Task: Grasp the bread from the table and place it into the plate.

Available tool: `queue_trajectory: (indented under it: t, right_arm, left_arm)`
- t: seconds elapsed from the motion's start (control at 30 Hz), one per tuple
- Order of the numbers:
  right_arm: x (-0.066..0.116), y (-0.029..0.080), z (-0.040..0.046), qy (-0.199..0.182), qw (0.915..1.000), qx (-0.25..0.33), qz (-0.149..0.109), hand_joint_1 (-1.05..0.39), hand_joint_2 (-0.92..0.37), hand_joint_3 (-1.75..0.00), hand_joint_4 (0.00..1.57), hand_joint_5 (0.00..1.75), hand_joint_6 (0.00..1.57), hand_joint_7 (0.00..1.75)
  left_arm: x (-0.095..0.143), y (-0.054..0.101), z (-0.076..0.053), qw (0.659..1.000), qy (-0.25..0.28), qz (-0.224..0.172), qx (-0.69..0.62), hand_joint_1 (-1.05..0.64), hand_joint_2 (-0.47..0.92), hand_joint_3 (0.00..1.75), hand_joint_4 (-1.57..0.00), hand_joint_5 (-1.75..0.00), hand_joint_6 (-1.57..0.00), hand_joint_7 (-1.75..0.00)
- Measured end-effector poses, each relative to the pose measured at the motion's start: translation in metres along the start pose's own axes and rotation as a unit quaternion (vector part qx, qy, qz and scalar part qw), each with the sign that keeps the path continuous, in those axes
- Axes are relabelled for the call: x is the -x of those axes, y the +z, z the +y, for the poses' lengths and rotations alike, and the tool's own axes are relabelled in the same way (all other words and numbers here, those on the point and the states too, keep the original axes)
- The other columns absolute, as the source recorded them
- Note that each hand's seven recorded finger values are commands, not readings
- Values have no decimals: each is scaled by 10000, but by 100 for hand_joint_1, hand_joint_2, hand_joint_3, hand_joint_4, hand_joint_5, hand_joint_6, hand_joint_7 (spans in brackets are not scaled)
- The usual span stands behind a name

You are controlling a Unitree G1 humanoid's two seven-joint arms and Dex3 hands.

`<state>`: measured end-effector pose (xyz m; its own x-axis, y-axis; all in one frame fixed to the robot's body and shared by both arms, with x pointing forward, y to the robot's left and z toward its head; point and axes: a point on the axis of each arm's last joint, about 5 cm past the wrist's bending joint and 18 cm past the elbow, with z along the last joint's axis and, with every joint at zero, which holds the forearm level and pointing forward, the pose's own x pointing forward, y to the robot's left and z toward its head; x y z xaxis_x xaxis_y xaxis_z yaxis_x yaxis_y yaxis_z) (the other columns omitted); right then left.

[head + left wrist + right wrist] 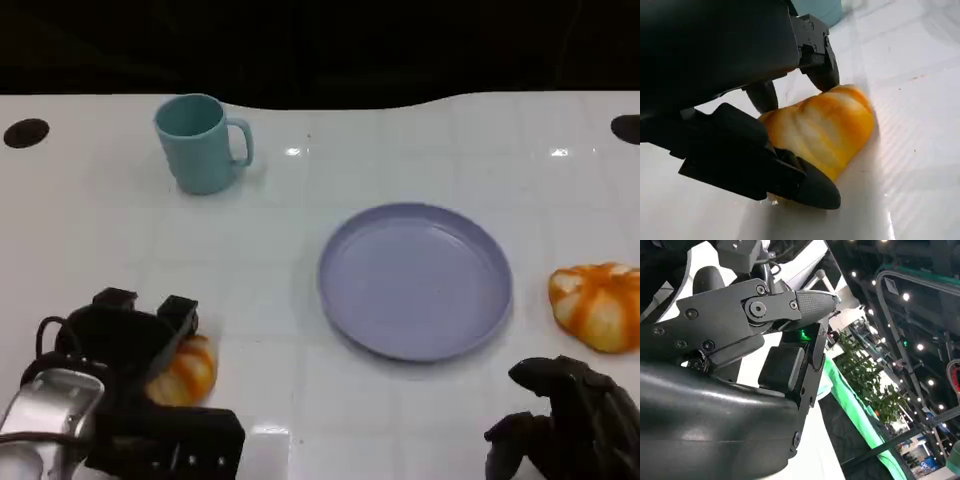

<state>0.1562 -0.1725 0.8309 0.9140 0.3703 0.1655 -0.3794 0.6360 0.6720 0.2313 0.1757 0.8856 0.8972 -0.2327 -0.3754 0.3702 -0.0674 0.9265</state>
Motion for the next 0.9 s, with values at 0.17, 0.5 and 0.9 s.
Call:
queue_trajectory:
  t: [0.17,0.5,0.9]
  right_arm:
    - [0,0,1,-24,10000,3,2,-59,-92,-34,157,61,157,25]
    - [0,1,0,-21,10000,-6,7,-59,-92,-33,157,60,157,23]
    - [-10,7,-15,-30,10000,-17,-8,-58,-92,-34,157,61,157,24]
  left_arm:
    - [-81,-65,-29,9992,322,-170,144,-46,21,158,-108,-168,-96,-119]
    - [-178,-153,-248,9916,1195,-381,320,-50,27,175,-141,-175,-84,-168]
    - [-175,-178,-274,9783,1894,-535,640,-46,23,175,-157,-175,-99,-174]
